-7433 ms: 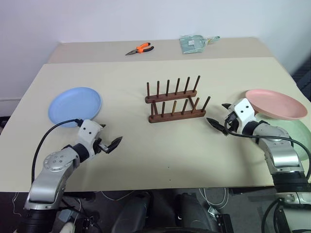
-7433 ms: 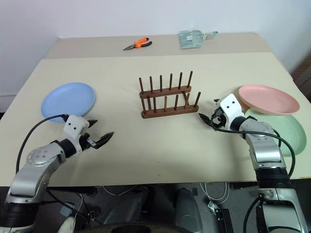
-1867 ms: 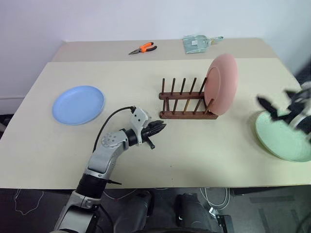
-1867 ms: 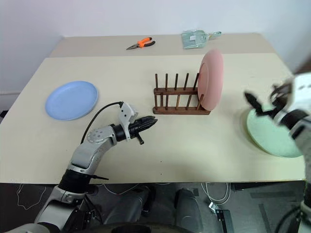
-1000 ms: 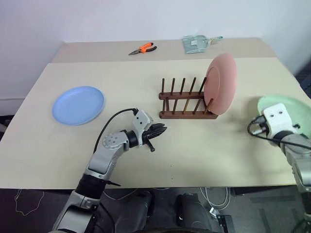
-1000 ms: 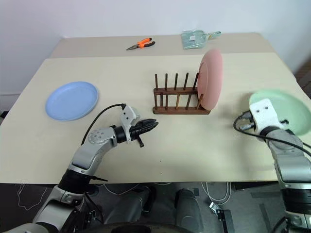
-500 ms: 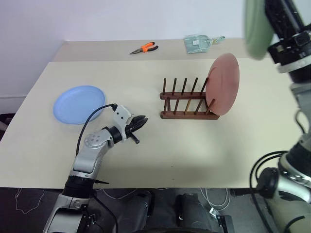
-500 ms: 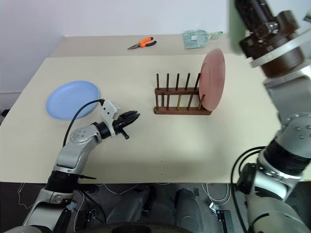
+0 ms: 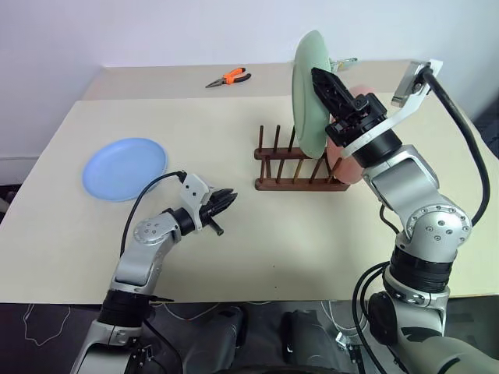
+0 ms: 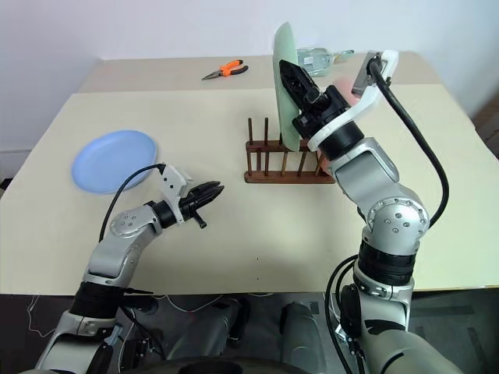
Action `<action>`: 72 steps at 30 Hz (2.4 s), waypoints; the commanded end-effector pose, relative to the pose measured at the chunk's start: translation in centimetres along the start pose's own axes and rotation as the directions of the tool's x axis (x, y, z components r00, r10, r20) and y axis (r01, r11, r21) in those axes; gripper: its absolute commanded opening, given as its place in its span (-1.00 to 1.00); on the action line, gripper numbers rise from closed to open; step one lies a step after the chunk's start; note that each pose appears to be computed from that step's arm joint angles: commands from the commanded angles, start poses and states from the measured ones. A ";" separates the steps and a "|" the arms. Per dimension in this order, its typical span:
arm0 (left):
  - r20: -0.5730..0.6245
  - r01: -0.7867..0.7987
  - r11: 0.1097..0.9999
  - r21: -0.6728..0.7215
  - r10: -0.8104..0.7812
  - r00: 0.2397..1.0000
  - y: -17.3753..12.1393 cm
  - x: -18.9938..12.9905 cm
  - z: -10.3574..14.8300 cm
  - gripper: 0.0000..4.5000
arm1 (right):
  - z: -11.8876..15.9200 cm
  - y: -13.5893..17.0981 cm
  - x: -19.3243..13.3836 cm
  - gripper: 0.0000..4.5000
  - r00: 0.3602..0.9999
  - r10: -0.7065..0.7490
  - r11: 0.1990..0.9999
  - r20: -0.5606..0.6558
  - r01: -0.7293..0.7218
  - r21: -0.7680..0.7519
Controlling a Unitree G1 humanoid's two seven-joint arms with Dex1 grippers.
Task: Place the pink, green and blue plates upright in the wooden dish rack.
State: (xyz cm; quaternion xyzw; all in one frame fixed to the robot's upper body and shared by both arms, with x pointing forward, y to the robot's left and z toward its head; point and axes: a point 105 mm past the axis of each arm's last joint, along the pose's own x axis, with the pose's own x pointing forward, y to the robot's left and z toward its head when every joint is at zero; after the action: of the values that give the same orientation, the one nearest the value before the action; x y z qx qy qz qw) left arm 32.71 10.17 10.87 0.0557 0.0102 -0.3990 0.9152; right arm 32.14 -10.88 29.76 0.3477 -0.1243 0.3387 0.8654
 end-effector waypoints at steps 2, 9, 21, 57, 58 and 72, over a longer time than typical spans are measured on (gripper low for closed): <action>0.033 0.015 1.000 0.018 -0.015 0.999 -0.3 -0.1 1.0 -0.75 | -0.2 -1.2 0.6 -0.99 0.998 -0.059 0.997 0.008 0.058 0.046; 0.027 0.023 1.000 0.021 -0.024 0.999 -0.6 -0.1 1.0 -0.75 | -0.1 -2.9 1.0 0.11 0.992 -0.124 0.991 0.011 0.124 0.043; 0.014 0.020 1.000 0.020 -0.020 1.000 -0.6 -0.2 0.8 -0.75 | 1.9 -1.8 2.6 0.99 0.998 -0.062 0.854 -0.027 0.039 -0.519; -0.393 -0.663 -0.043 -0.748 0.833 0.389 15.5 -15.4 -1.7 -0.70 | -9.7 3.6 2.4 1.00 0.814 0.227 0.216 -0.534 -0.577 -0.788; -0.381 -0.668 -0.019 -0.744 0.833 0.400 15.7 -15.1 -1.4 -0.94 | -9.7 3.4 2.3 1.00 0.818 0.218 0.219 -0.533 -0.573 -0.790; 0.261 -0.522 0.762 -0.382 0.631 0.730 10.8 -5.9 17.2 -0.97 | -10.1 2.9 3.0 1.00 0.820 0.180 0.031 -0.543 -0.556 -0.830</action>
State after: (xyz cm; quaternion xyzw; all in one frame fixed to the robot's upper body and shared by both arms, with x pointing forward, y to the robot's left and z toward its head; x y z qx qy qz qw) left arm 36.64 20.73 28.38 -0.1727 -0.1155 -0.0692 0.9757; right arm 32.28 -1.29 23.76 -0.3790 -0.2348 0.4524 0.7723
